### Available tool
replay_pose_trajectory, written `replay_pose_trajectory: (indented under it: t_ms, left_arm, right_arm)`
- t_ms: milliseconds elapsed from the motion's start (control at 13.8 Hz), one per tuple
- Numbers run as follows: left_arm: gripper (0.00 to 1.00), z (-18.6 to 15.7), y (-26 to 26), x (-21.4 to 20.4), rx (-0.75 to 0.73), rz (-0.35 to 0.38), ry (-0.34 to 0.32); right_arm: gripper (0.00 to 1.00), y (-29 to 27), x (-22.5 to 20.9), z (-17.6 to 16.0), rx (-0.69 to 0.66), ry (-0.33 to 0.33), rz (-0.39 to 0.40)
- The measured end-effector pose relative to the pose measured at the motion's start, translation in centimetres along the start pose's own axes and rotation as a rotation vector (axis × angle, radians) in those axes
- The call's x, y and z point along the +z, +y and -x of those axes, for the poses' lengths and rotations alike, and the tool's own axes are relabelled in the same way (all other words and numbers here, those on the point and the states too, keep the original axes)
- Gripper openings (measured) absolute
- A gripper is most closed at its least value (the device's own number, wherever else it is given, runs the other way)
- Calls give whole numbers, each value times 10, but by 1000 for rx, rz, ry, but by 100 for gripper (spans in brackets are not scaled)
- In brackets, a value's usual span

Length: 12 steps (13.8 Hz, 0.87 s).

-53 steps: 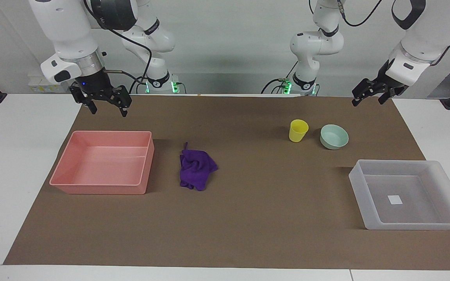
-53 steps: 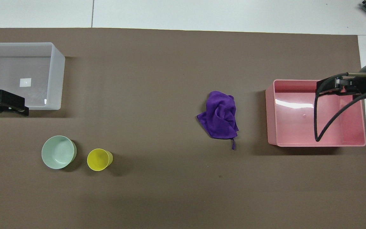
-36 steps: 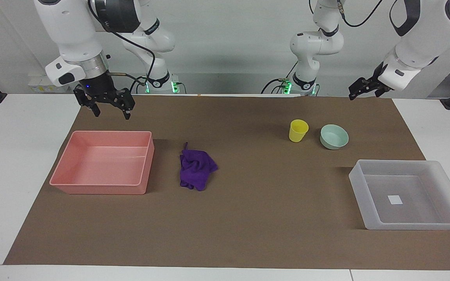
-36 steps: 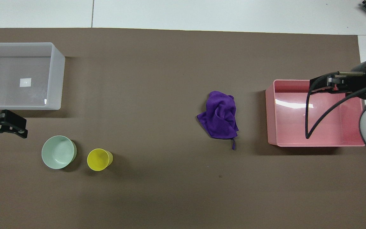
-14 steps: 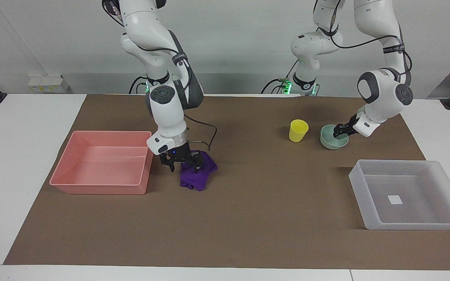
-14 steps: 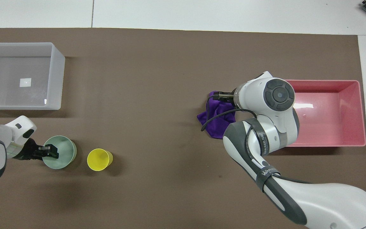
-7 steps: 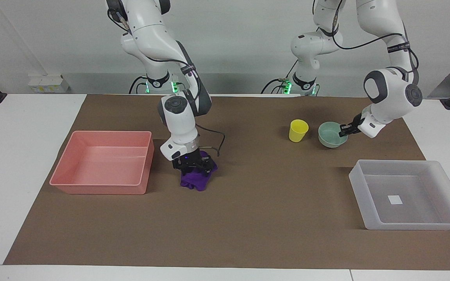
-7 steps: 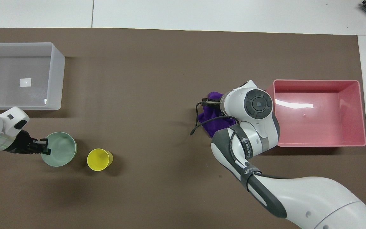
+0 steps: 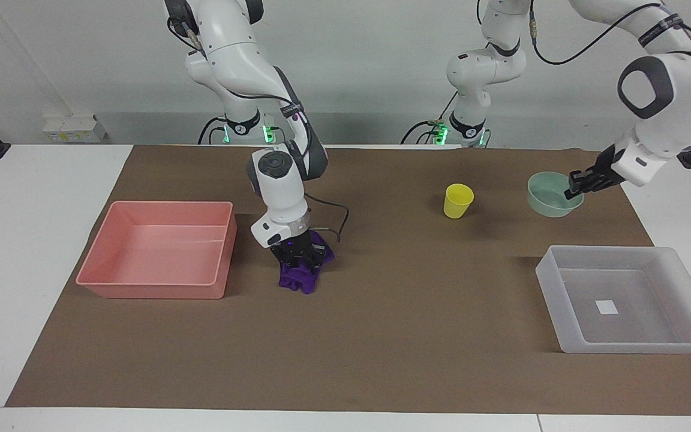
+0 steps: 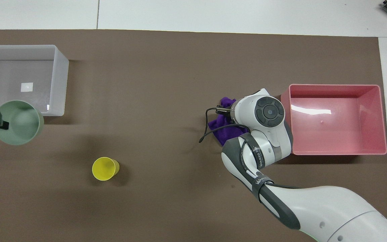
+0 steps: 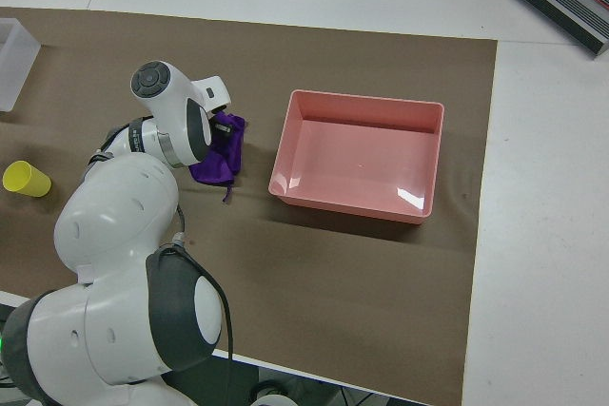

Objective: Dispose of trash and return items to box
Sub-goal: 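Lift the bowl into the clear box while the right gripper grasps the cloth, then release the bowl in the box while the right gripper carries the cloth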

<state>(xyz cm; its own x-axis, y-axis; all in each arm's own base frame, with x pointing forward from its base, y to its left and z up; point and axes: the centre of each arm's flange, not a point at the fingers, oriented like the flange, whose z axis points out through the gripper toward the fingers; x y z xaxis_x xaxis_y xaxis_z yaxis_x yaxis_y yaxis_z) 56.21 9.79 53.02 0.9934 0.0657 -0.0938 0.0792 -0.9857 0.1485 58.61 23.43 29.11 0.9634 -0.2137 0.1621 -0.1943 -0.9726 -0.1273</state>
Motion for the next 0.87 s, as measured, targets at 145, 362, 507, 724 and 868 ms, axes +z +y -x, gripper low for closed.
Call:
replay_pose_trajectory:
  t_ms: [145, 362, 507, 724, 868]
  left_arm:
    - [4, -36, -25, -15, -29, -7, 69]
    - [4, -101, -67, 20, -65, -27, 184]
    - [4, -127, -89, 67, -87, -32, 195]
    - [4, -142, -123, 137, -128, -24, 138]
    - [4, -145, -135, 154, -141, -22, 127]
  right_arm:
    - [19, 0, 0, 0, 11, 0, 0]
    - [7, 3, -8, 0, 48, -20, 18]
    - [7, 9, -28, -4, 67, -38, 43]
    - [7, 31, -73, -17, 108, -45, 67]
    - [7, 48, -105, -23, 138, -52, 84]
